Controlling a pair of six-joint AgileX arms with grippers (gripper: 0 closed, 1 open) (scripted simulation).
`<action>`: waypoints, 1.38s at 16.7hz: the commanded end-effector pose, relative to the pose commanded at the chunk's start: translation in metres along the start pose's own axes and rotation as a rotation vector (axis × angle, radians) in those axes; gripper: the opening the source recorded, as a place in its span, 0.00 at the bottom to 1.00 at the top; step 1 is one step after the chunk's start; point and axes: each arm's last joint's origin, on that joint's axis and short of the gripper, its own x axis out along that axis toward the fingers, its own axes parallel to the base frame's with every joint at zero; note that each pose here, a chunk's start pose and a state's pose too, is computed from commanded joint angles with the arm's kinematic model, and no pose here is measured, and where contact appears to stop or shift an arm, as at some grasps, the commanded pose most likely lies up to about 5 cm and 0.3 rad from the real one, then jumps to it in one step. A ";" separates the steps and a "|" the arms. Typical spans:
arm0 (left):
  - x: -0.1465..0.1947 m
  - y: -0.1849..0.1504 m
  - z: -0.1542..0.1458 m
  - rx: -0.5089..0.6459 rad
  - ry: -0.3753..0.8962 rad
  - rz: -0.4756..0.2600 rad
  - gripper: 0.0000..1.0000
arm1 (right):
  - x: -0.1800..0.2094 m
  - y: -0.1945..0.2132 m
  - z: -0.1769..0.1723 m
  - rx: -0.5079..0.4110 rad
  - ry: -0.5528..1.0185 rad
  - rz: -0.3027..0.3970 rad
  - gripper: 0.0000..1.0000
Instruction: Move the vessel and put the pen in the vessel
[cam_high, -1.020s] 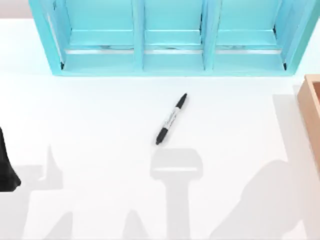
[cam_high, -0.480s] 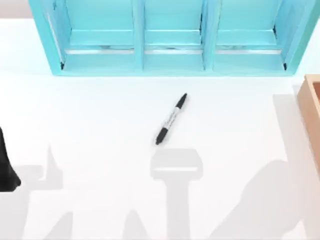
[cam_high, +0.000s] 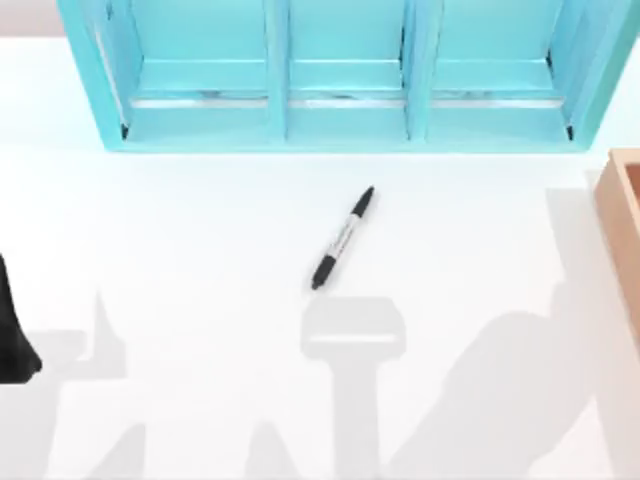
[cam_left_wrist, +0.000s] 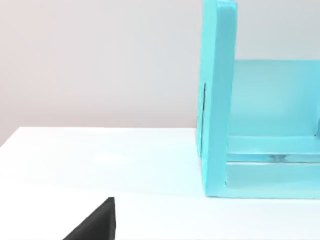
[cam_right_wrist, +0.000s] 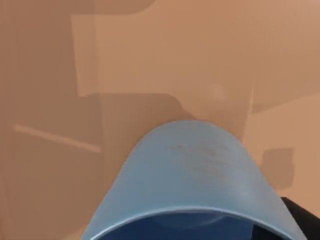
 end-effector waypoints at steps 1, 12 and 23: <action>0.000 0.000 0.000 0.000 0.000 0.000 1.00 | -0.009 0.009 0.004 -0.001 0.001 0.000 0.00; 0.000 0.000 0.000 0.000 0.000 0.000 1.00 | -0.132 0.133 -0.008 0.001 -0.001 0.000 0.00; 0.000 0.000 0.000 0.000 0.000 0.000 1.00 | -0.091 0.182 0.019 0.031 -0.007 0.025 0.00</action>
